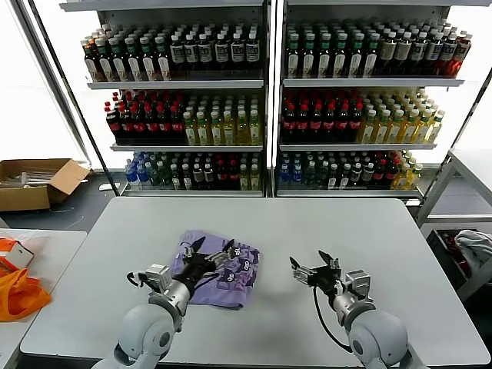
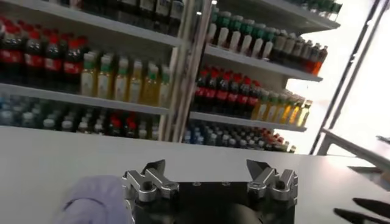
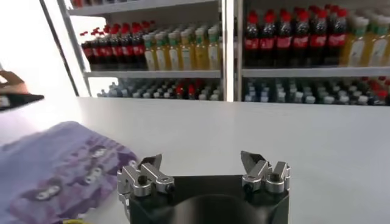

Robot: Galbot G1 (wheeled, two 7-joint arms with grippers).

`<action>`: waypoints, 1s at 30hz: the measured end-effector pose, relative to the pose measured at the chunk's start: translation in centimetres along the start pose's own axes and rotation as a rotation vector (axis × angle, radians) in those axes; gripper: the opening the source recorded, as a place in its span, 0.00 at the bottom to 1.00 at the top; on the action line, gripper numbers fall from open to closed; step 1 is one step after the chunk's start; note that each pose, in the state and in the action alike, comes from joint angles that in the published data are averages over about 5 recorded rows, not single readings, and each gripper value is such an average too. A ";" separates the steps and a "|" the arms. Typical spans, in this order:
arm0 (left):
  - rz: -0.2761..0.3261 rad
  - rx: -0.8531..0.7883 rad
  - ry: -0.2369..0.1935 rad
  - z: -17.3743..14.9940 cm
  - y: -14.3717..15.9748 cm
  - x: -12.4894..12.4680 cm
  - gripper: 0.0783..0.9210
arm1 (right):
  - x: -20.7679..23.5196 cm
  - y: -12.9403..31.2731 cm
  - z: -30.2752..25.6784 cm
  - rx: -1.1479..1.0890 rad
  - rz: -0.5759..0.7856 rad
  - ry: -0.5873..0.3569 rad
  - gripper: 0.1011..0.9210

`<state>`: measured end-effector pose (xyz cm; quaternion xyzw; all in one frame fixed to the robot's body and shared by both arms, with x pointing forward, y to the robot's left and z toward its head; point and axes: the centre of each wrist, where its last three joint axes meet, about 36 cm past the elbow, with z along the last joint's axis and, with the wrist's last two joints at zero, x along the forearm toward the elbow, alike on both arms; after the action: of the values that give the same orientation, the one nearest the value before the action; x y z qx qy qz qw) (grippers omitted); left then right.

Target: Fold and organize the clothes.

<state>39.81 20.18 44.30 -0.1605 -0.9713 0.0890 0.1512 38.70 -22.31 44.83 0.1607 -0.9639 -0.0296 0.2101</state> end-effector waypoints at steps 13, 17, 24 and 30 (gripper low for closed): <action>-0.204 -0.073 0.012 -0.6 2.5 2.1 0.88 | -4.6 5.1 0.0 -0.150 -0.116 0.074 0.88; -0.242 -0.080 0.017 -0.6 3.1 2.6 0.88 | -6.0 6.7 -0.2 -0.211 -0.124 0.098 0.88; -0.275 -0.088 0.032 -0.3 3.8 3.3 0.88 | -7.6 9.2 0.0 -0.281 -0.114 0.151 0.86; -0.288 -0.088 0.041 -0.3 4.2 3.5 0.88 | -7.9 10.5 0.1 -0.308 -0.084 0.185 0.86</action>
<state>37.90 25.27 44.55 -0.0279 -0.9839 0.0204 0.1751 42.36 -9.85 42.90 0.1689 -0.9170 -0.1706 0.3186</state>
